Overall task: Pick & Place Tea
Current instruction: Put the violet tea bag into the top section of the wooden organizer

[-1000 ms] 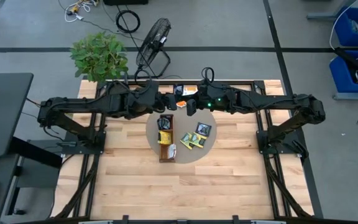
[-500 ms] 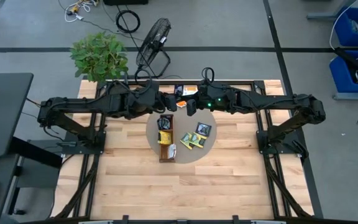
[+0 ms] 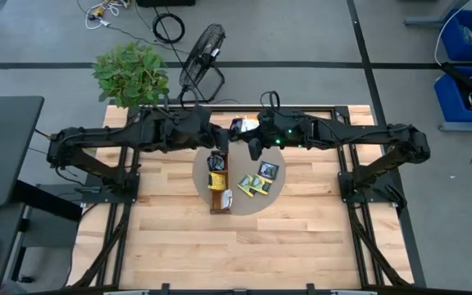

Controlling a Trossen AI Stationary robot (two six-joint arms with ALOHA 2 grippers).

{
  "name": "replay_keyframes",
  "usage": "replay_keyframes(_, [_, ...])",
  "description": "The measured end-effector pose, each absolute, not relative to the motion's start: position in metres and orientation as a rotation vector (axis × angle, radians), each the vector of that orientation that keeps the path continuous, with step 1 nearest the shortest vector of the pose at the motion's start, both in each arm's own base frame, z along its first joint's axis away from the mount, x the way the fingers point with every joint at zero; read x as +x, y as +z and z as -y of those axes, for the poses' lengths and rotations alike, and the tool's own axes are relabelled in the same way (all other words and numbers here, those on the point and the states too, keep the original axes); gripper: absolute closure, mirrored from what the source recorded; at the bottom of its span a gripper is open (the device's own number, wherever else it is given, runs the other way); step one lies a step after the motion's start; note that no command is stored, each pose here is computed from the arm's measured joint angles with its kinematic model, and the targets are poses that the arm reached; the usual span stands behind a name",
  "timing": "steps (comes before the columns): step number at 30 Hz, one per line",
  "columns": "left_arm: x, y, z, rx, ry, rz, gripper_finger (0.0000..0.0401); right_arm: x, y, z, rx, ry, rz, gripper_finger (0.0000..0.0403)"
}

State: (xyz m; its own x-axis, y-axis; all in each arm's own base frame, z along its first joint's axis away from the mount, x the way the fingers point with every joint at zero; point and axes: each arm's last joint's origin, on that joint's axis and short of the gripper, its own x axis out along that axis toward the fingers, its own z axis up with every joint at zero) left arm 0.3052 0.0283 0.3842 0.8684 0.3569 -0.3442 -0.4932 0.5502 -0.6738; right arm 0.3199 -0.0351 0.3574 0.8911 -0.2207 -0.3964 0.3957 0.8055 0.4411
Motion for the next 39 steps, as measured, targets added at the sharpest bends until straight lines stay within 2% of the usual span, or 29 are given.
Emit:
replay_keyframes(7, [0.284,0.391,-0.034,-0.99,0.16,-0.402,0.0399,0.303,0.366,0.029,0.481,-0.188,-0.41,0.0299])
replay_keyframes(13, [0.277,0.39,-0.039,-1.09,-0.09,-0.552,0.0399,0.299,0.378,0.021,0.509,0.101,-0.391,0.0272])
replay_keyframes(18, [0.277,0.386,-0.047,-1.114,-0.088,-0.578,0.0399,0.306,0.375,0.018,0.577,0.226,-0.412,0.0254])
replay_keyframes(33, [0.28,0.39,-0.039,-1.081,-0.16,-0.563,0.0399,0.312,0.372,0.037,0.599,0.171,-0.373,0.0141])
replay_keyframes(39, [0.281,0.391,-0.041,-1.063,-0.145,-0.543,0.0399,0.314,0.375,0.035,0.595,0.22,-0.345,0.0128])
